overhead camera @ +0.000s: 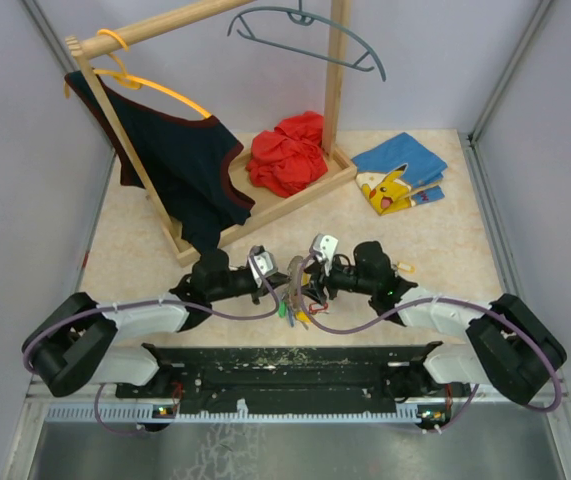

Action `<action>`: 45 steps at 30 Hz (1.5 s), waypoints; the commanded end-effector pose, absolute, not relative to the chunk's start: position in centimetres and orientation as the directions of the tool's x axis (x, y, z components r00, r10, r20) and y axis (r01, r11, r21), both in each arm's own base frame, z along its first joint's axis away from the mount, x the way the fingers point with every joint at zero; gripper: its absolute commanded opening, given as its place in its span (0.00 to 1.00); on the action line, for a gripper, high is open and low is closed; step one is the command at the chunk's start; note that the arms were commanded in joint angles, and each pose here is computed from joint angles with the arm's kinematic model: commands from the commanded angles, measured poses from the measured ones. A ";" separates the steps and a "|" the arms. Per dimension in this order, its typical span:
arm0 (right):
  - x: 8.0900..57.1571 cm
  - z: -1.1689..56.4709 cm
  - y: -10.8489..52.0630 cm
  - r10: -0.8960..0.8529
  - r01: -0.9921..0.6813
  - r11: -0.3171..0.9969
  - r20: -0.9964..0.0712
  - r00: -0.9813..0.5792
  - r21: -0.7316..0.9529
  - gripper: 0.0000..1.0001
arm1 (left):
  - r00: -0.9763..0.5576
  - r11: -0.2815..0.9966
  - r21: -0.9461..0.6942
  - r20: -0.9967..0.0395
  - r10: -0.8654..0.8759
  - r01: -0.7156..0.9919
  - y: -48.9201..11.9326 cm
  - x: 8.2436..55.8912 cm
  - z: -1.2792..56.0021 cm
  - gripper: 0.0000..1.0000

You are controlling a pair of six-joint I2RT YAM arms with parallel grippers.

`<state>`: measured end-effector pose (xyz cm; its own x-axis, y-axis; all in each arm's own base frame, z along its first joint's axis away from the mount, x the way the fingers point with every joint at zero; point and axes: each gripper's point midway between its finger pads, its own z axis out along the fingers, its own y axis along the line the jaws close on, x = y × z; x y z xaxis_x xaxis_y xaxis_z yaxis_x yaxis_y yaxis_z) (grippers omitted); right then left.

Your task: Put the keys on the keyring

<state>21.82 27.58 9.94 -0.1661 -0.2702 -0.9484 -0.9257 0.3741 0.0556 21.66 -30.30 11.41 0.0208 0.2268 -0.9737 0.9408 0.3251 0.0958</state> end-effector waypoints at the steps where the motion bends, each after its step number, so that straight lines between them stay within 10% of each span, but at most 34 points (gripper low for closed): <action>1: 22.2 14.3 28.7 -0.179 -0.951 0.281 -0.981 0.077 -0.126 0.54 | 0.102 0.236 0.141 -0.980 0.170 0.961 -30.7 20.9 12.9 0.00; 45: 21.0 12.6 30.2 -0.210 -0.968 0.021 -0.948 0.241 -0.251 0.19 | 0.092 0.052 0.104 -0.976 0.196 0.993 -30.8 19.5 11.0 0.00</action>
